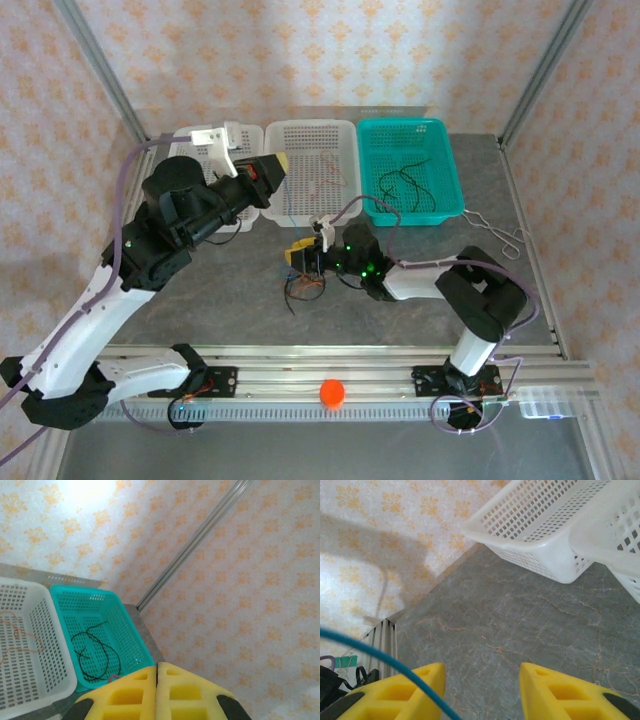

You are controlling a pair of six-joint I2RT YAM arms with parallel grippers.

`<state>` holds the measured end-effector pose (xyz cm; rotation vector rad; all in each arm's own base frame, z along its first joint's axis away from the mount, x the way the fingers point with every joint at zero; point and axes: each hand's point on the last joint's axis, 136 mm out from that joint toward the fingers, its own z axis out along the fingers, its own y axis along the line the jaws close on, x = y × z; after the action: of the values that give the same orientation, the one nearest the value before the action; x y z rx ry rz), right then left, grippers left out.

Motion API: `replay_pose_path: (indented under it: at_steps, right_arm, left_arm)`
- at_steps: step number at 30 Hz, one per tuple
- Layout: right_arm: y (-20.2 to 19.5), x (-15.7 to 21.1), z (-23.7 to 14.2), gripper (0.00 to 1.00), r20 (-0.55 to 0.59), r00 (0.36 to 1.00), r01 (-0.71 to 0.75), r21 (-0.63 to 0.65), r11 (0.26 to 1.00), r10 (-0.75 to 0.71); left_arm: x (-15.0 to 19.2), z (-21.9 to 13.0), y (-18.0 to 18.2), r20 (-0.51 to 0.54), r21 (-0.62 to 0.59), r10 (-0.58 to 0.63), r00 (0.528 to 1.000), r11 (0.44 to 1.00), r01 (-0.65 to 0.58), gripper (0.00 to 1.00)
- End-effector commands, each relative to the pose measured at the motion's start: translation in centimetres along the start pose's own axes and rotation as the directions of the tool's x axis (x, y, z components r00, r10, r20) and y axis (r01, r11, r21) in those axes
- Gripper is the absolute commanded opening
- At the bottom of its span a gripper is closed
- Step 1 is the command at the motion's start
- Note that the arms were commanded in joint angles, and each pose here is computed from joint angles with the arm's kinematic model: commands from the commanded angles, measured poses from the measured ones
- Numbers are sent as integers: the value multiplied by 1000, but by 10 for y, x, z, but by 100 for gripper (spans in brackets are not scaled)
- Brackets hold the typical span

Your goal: Untangle the cables

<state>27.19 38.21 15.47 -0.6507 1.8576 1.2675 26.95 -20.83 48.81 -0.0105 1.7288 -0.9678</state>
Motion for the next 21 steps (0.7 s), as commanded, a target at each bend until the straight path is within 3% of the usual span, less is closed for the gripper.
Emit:
replay_pose_path:
  at_steps: [1, 21]
  right_arm:
    - [3, -9, 3, 42, 46, 999, 5, -11, 1000, -4]
    - [-17, 30, -6, 38, -3, 998, -61, 45, 997, 62]
  left_arm:
    - [-19, -11, -18, 37, 43, 35, 999, 998, -37, 0]
    - [-67, -13, -36, 103, -24, 167, 980, 986, -166, 0]
